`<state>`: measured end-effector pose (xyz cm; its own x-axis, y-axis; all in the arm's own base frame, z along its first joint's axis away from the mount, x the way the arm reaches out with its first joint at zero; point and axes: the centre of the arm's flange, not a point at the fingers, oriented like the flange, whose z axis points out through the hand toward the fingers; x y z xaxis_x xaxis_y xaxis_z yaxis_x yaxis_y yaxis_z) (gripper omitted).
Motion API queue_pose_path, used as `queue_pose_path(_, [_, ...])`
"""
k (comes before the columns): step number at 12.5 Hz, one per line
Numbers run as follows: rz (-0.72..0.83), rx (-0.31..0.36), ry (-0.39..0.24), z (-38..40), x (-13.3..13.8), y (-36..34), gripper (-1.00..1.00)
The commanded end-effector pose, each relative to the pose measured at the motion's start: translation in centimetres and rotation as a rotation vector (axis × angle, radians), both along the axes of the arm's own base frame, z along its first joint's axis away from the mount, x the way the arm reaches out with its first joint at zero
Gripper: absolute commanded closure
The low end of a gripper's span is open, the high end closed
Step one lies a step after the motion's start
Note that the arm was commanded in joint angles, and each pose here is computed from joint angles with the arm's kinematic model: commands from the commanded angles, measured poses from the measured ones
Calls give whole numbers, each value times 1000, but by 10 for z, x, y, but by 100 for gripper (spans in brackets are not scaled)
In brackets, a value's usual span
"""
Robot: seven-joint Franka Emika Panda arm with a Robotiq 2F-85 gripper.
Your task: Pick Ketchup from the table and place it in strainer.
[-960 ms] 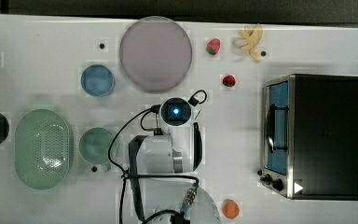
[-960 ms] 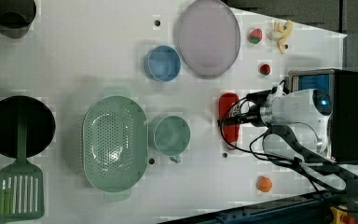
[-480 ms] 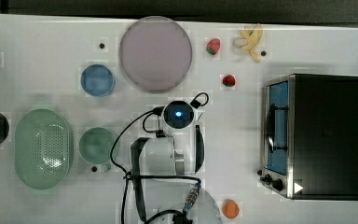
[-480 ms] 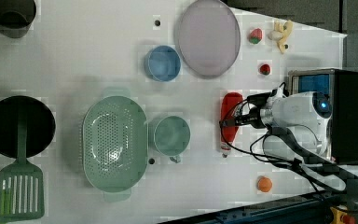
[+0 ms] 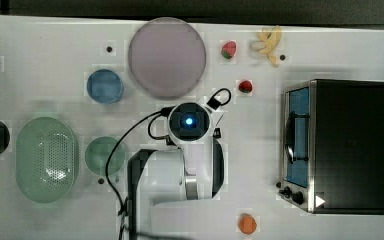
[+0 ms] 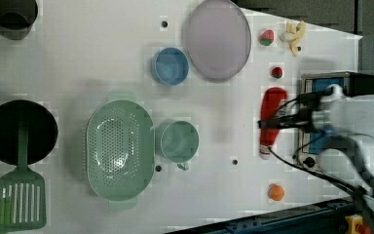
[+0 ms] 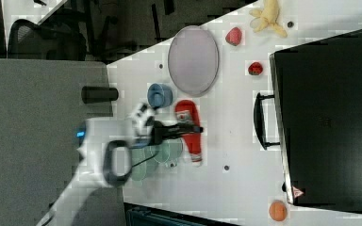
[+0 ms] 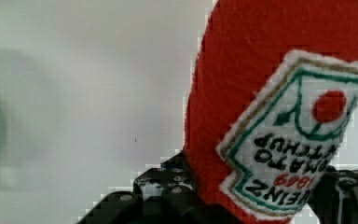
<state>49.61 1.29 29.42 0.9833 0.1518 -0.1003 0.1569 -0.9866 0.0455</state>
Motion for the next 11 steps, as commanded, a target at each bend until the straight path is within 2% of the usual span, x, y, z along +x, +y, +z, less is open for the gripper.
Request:
queue_pose_path(1, [38,10,-39,88,5,45,-26])
queue_pose_path(4, [48,78,-45,133,0,110,-26])
queue_pose_path(6, [2,109,-49,141,-8,162,-26])
queue_pose_path(9, [-147,95,-31,126,-31,235,-26])
queue_pose_path(11, [-181,114,-22,101,-44,282,-26])
